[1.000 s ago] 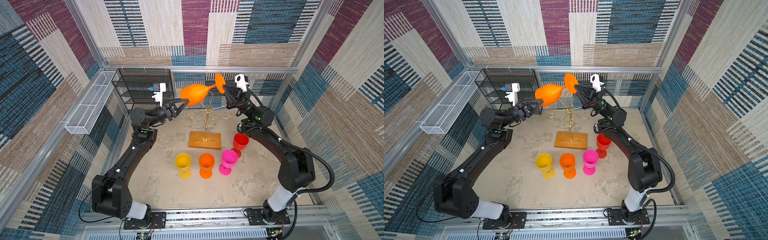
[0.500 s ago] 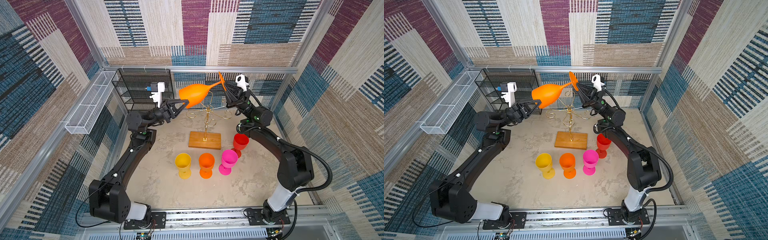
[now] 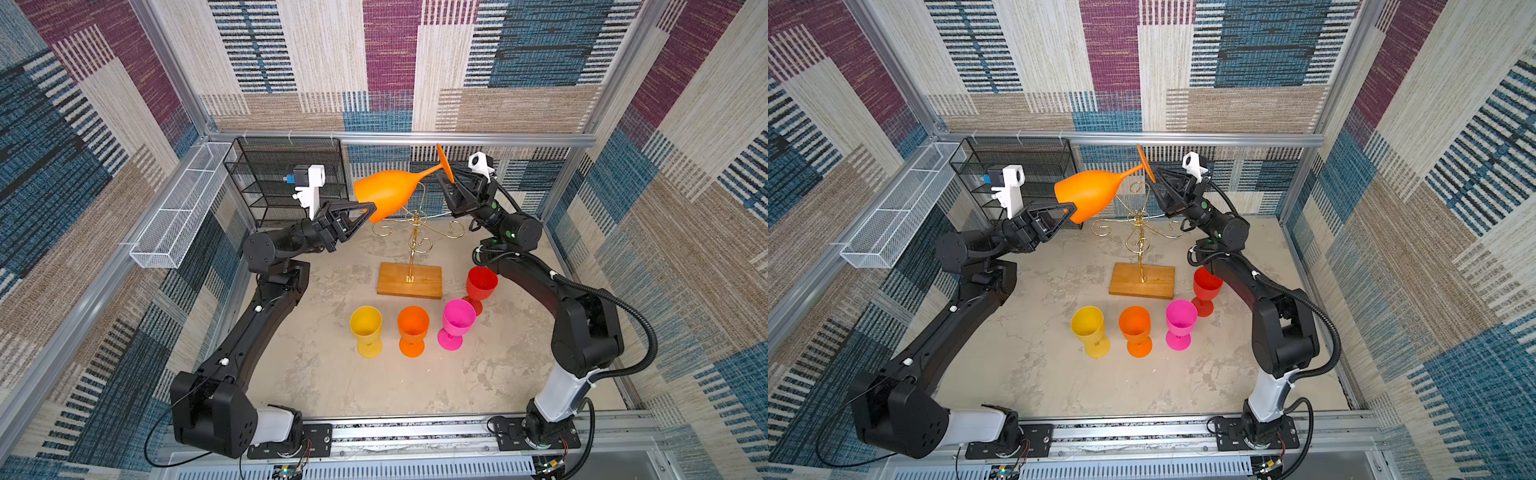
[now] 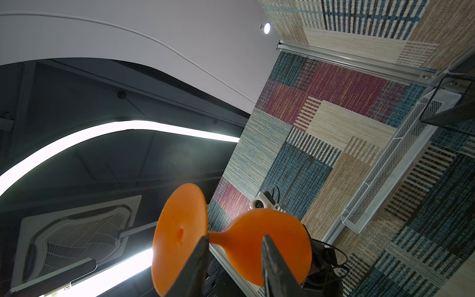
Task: Take the wine glass off the wine glass rack
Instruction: 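Close the left gripper on the orange glass's bowl held by the right gripper, then open the right gripper and draw it back while the left carries the glass away, then lower the orange glass upright beside the yellow glass and open the left gripper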
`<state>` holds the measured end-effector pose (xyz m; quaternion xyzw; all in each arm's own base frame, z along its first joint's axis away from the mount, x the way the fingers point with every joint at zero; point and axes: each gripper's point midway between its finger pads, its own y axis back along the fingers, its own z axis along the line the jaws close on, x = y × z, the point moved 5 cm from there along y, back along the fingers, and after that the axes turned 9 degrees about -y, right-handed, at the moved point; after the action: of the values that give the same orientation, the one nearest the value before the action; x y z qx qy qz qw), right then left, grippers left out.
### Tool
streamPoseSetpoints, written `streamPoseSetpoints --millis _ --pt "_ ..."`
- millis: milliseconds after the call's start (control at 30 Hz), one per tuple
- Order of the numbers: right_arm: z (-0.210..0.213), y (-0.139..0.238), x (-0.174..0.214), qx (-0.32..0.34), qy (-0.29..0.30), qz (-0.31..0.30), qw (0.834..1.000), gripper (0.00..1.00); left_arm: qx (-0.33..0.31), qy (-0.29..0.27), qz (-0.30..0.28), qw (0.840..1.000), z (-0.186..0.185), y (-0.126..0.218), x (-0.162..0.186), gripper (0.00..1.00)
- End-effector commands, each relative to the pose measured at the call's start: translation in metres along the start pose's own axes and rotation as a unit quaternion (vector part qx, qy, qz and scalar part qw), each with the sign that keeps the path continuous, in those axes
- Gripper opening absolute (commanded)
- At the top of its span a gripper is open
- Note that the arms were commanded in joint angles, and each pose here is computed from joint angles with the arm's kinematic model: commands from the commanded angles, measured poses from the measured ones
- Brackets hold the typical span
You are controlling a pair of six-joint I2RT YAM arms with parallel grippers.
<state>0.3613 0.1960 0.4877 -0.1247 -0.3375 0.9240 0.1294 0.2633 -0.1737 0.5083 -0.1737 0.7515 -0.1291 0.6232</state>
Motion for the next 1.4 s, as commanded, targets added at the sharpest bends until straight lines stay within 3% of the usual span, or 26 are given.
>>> streamPoseSetpoints --millis 0,100,233,267,333,433,500,567,633,700,800,1000,1200,1267,1367 --pt "0.051 0.009 0.047 -0.091 0.106 0.099 0.985 0.39 0.009 -0.024 -0.004 1.0 -0.015 0.0 -0.009 0.0" --pt "0.057 0.015 0.044 -0.06 0.139 0.08 0.985 0.4 -0.02 -0.04 0.01 0.999 -0.02 0.001 -0.012 0.0" --pt "0.066 0.026 0.038 0.014 0.19 0.039 0.981 0.41 -0.118 -0.066 0.042 0.99 -0.025 0.009 -0.014 0.0" --pt "0.067 0.028 0.036 0.042 0.208 0.027 0.977 0.41 -0.146 -0.073 0.047 0.986 -0.026 0.012 -0.016 0.0" --pt "0.071 0.031 0.03 0.128 0.271 -0.007 0.954 0.41 -0.206 -0.091 0.059 0.973 -0.031 0.02 -0.021 0.0" --pt "0.091 0.035 0.023 0.271 0.396 -0.095 0.872 0.41 -0.303 -0.103 0.079 0.944 -0.037 0.037 -0.028 0.0" --pt "0.114 0.048 0.025 0.333 0.459 -0.161 0.808 0.42 -0.384 -0.102 0.095 0.913 -0.039 0.054 -0.032 0.0" --pt "0.131 0.06 0.031 0.364 0.499 -0.204 0.759 0.43 -0.458 -0.093 0.116 0.877 -0.039 0.073 -0.033 0.0" --pt "0.141 0.07 0.037 0.387 0.521 -0.228 0.726 0.44 -0.526 -0.077 0.144 0.835 -0.038 0.092 -0.03 0.0" --pt "0.145 0.078 0.041 0.405 0.53 -0.24 0.705 0.45 -0.583 -0.06 0.177 0.791 -0.033 0.111 -0.022 0.0" --pt "0.142 0.089 0.042 0.424 0.532 -0.253 0.688 0.46 -0.622 -0.031 0.23 0.748 -0.024 0.129 -0.002 0.0" --pt "0.135 0.104 0.036 0.454 0.527 -0.276 0.663 0.46 -0.631 0.061 0.347 0.691 0.012 0.151 0.063 0.0" --pt "0.125 0.107 0.029 0.473 0.519 -0.268 0.66 0.46 -0.577 0.175 0.432 0.671 0.048 0.156 0.139 0.0" --pt "0.122 0.107 0.028 0.475 0.514 -0.264 0.663 0.46 -0.568 0.192 0.458 0.657 0.058 0.157 0.159 0.0" --pt "0.121 0.106 0.031 0.467 0.515 -0.259 0.67 0.46 -0.555 0.197 0.479 0.651 0.071 0.15 0.18 0.0"
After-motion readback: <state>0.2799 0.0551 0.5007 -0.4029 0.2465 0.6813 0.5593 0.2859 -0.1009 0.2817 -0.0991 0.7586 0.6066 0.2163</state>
